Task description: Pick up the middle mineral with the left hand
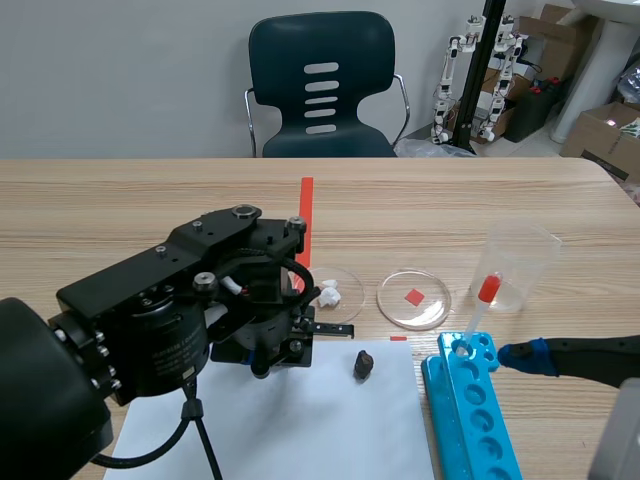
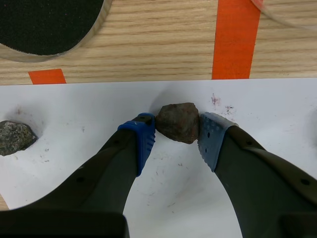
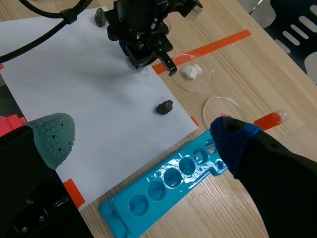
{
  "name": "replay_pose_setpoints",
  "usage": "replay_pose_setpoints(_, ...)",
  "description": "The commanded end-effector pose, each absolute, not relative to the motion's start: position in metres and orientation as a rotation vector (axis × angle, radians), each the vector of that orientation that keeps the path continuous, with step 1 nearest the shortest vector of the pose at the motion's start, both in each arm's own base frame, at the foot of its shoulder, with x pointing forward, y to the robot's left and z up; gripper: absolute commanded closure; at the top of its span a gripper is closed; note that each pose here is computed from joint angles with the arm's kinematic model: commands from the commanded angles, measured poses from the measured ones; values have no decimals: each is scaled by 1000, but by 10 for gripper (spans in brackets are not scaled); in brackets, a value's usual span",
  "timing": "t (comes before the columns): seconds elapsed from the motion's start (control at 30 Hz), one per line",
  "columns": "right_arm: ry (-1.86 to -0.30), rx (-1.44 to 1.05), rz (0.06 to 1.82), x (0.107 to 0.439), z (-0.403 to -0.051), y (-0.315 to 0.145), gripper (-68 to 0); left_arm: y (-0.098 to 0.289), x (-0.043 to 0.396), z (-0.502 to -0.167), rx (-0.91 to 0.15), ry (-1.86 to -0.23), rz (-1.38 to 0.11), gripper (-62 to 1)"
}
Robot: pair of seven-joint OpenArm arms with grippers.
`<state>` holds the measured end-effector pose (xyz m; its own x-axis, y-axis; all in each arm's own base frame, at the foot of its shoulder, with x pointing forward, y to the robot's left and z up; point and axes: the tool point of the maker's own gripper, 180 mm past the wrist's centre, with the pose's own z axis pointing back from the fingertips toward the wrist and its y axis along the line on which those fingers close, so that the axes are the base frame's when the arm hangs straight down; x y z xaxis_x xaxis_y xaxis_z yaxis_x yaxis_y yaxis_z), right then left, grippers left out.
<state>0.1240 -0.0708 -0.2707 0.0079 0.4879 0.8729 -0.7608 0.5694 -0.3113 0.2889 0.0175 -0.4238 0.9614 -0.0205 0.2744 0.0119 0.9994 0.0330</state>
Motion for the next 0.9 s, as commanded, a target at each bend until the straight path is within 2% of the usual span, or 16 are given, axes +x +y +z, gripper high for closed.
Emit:
replay_pose_setpoints(0.0, -1259, 286, 991, 129, -259, -66, -569, 18, 297, -413, 14, -318, -10, -175)
replay_pose_setpoints(0.2, -1259, 286, 991, 129, -259, -66, -569, 30, 290, -404, 3, -371, -22, -175)
replay_pose_setpoints(0.47, -1260, 286, 991, 129, -259, -66, -569, 51, 288, -374, -9, -563, -66, -175)
replay_pose_setpoints(0.63, -1259, 286, 991, 129, -259, -66, -569, 63, 279, -356, -57, -662, -87, -175)
replay_pose_setpoints(0.87, -1259, 286, 991, 129, -259, -66, -569, 79, 262, -322, -100, -810, -210, -175)
